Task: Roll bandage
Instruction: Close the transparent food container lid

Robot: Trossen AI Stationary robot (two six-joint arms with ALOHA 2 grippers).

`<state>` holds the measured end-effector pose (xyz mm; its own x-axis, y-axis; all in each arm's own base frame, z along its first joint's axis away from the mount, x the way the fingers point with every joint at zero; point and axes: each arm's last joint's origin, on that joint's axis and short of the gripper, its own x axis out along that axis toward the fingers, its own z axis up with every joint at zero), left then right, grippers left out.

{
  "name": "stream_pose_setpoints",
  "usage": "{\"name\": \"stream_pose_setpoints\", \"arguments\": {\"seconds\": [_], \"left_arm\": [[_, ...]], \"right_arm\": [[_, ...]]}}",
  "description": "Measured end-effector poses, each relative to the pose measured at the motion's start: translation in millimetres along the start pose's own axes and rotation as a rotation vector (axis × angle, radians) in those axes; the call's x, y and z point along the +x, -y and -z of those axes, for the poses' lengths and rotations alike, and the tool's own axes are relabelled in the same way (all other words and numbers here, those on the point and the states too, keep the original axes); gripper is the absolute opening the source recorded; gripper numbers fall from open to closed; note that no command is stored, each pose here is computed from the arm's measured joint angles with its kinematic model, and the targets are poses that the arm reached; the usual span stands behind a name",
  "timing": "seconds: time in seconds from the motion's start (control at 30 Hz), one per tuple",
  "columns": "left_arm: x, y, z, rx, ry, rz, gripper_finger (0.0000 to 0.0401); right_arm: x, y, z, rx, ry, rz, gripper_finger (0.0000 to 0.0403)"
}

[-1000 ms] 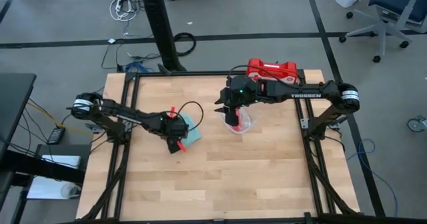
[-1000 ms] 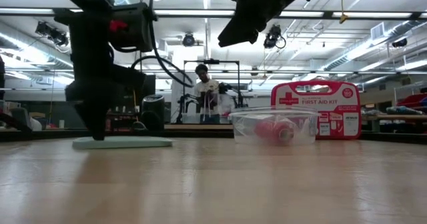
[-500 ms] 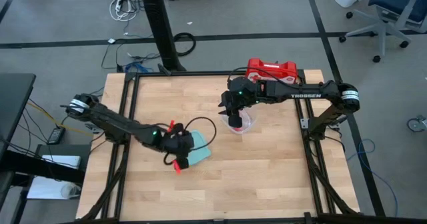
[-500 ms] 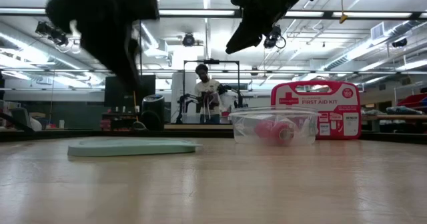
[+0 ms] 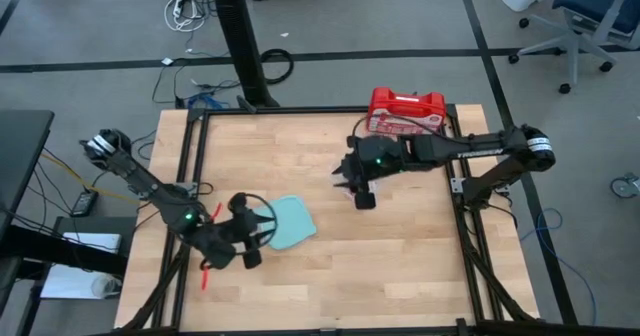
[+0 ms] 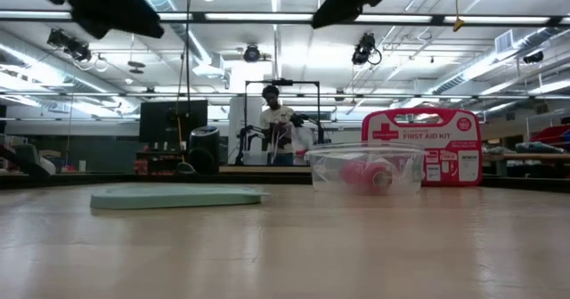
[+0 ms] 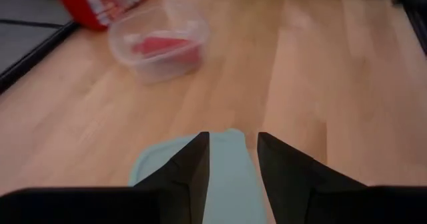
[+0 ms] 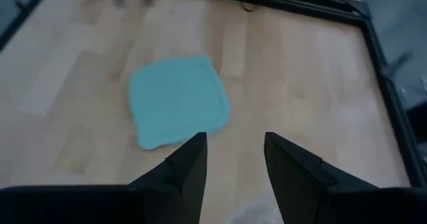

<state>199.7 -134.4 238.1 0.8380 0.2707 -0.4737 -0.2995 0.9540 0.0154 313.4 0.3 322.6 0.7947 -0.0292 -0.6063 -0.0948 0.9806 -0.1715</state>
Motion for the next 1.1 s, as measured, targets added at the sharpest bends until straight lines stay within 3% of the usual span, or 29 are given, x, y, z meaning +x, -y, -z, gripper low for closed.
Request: {"name": "stream_pose_setpoints", "arguments": {"seconds": [0.2, 0.4, 0.6, 0.77, 1.1], "left_arm": [[-8, -34, 42, -0.167, 0.018, -0.038, 0.013], [-15, -59, 63, -0.273, 0.038, -0.013, 0.013], [-21, -79, 80, -0.314, -0.126, -0.086, 0.013], [-22, -85, 89, -0.255, -0.211, -0.133, 0.013], [-8, -82, 98, 0.012, -0.32, -0.185, 0.013]], "right_arm": [[16, -34, -5, -0.076, 0.009, -0.039, 0.0149], [70, -73, -7, -0.073, 0.088, -0.088, 0.0149], [112, -98, -9, -0.08, 0.04, -0.126, 0.0149], [138, -108, -2, -0.078, -0.035, -0.068, 0.0149], [168, -101, 36, 0.232, -0.298, -0.105, 0.0149]]}}
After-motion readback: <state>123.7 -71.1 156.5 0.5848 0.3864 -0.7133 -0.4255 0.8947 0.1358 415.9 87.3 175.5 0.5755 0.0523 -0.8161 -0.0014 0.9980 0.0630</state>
